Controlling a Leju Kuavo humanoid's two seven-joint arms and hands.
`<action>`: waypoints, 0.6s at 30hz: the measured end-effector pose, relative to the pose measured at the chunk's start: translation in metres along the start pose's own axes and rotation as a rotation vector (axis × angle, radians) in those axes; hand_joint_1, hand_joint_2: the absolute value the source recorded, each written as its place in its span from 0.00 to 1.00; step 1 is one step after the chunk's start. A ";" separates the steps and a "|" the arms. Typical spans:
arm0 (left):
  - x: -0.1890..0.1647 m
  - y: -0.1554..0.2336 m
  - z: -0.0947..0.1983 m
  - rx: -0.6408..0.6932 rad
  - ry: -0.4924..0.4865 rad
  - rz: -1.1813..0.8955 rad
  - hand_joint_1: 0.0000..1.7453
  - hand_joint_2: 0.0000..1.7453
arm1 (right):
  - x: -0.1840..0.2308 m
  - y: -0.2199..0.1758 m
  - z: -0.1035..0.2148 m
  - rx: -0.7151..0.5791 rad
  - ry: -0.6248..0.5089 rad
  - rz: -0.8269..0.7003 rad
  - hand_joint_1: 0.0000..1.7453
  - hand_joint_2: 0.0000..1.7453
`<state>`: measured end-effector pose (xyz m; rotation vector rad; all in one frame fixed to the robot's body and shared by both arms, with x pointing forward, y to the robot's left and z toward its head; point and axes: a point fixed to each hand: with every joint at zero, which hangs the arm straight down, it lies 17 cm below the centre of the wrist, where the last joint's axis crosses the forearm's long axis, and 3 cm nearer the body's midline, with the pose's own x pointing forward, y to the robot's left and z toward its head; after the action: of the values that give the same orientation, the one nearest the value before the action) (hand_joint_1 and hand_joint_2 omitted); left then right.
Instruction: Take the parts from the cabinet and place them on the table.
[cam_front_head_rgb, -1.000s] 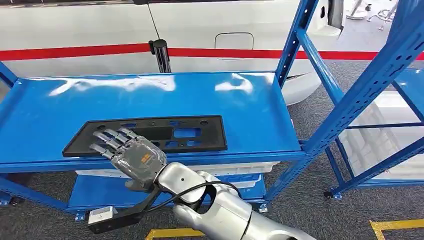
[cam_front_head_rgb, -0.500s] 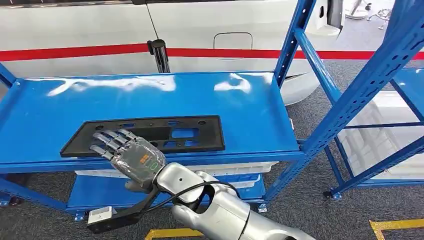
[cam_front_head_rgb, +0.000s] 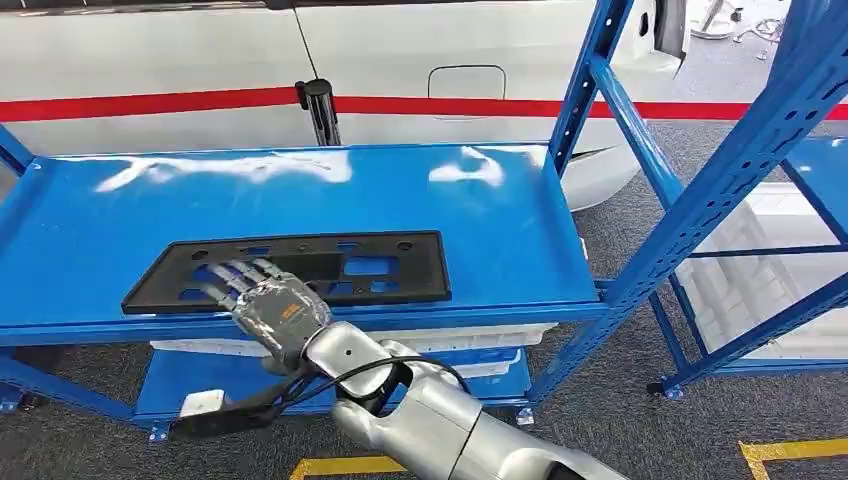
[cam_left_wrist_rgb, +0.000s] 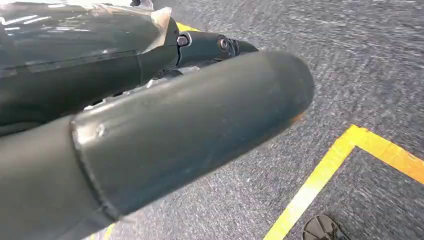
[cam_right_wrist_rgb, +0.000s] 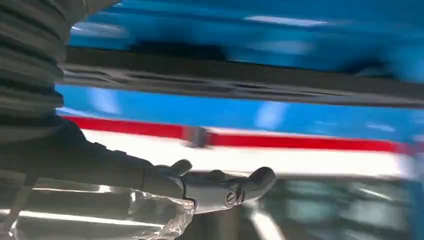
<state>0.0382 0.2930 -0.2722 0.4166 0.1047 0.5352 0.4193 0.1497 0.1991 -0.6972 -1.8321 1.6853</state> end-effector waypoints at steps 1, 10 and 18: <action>0.000 0.000 0.000 -0.002 -0.003 -0.005 0.00 0.00 | -0.016 0.007 -0.001 0.016 0.065 0.010 0.00 1.00; 0.002 -0.004 0.001 -0.017 -0.013 -0.021 0.00 0.00 | -0.097 0.041 0.000 0.056 0.206 0.044 0.00 1.00; 0.003 -0.003 0.001 -0.017 -0.014 -0.008 0.00 0.00 | -0.112 0.050 0.004 0.083 0.250 0.082 0.00 1.00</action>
<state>0.0421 0.2914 -0.2730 0.4032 0.0879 0.5244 0.4965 0.0729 0.1434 -0.9138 -1.5709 1.6336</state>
